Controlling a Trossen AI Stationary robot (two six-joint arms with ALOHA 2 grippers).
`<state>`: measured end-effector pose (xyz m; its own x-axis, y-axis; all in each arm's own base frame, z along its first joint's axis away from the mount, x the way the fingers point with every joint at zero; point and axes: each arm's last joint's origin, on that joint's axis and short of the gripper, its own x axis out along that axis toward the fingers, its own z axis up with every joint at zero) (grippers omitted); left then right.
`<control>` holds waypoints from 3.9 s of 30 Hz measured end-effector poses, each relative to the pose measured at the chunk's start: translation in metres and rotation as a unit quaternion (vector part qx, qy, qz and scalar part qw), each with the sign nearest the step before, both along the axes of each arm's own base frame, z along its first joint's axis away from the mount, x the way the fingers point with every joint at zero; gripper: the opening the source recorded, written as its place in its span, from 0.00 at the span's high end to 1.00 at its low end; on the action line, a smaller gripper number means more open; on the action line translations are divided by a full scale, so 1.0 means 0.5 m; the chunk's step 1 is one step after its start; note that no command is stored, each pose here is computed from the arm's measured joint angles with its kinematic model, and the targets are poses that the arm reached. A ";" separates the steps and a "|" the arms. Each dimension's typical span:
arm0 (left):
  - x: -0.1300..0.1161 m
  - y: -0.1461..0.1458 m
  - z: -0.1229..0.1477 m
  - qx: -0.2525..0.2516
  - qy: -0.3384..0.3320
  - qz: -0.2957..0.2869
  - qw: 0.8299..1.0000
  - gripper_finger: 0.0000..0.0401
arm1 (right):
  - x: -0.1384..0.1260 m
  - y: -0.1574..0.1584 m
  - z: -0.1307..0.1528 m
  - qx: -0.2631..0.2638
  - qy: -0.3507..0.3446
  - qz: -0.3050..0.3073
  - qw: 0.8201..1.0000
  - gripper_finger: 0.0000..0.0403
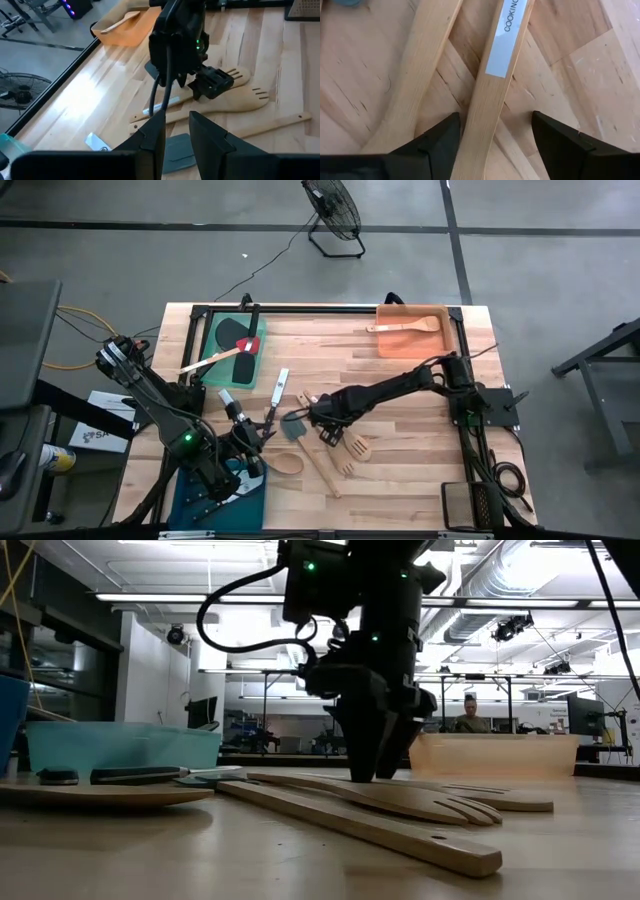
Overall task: Pick & Place Kitchen Items
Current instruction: Put the brown wooden serving spoon into the orange bin
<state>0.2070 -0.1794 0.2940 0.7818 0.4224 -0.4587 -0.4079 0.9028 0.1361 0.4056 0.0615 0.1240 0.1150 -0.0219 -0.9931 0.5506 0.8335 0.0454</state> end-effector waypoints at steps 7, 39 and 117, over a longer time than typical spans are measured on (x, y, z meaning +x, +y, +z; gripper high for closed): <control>0.000 -0.001 -0.001 -0.008 0.004 -0.002 1.000 0.79 | 0.002 0.003 -0.018 -0.001 0.012 0.001 1.000 0.51; -0.001 -0.002 -0.003 -0.025 0.012 -0.006 1.000 0.79 | -0.020 -0.014 0.023 -0.030 0.031 0.050 0.998 0.83; 0.001 -0.007 -0.033 -0.075 0.005 -0.001 0.997 0.79 | -0.408 -0.407 0.082 -0.427 0.122 0.056 0.894 0.83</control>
